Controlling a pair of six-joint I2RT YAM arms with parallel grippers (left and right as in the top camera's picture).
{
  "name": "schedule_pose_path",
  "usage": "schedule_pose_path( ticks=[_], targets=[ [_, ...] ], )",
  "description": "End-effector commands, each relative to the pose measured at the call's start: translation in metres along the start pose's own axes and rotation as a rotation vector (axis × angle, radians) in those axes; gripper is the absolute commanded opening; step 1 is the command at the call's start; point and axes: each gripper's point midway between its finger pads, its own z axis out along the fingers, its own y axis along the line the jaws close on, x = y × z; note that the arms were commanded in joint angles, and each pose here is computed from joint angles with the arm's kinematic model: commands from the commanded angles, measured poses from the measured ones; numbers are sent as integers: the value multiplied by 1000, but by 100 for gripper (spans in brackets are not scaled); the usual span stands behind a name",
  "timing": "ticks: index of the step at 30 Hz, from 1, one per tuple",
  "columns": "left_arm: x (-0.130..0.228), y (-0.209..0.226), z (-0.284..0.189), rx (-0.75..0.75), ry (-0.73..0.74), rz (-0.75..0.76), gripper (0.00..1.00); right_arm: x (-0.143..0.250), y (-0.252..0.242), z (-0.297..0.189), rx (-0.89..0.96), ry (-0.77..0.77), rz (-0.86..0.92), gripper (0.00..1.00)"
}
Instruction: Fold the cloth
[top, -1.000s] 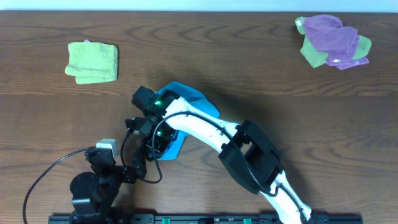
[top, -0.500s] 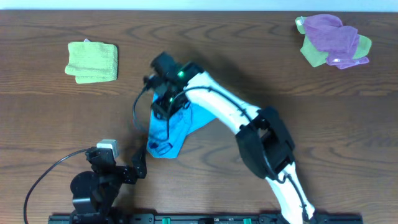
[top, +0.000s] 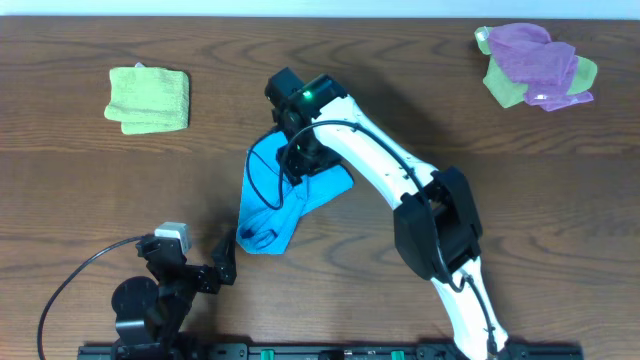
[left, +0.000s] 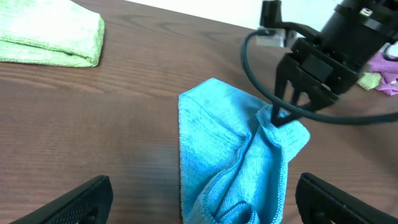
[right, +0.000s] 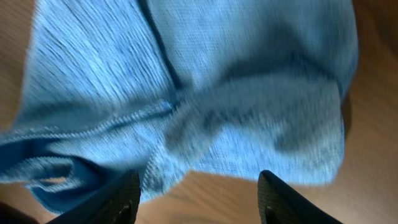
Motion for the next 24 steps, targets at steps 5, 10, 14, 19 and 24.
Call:
schedule_pose_path(
  ticks=[5, 10, 14, 19, 24],
  targets=[
    [-2, 0, 0, -1, -9, 0, 95, -6, 2, -6, 37, -39, 29, 66],
    [-2, 0, 0, -1, -9, 0, 95, -9, 6, 3, 37, -35, 23, 66],
    [-2, 0, 0, 0, -9, 0, 95, -13, 7, 19, 39, -26, 20, 65],
    [-2, 0, 0, 0, -9, 0, 95, -12, 5, 32, 45, 1, 23, 64],
    [-2, 0, 0, 0, -9, 0, 95, -16, 4, 33, 43, -11, 23, 60]
  ],
)
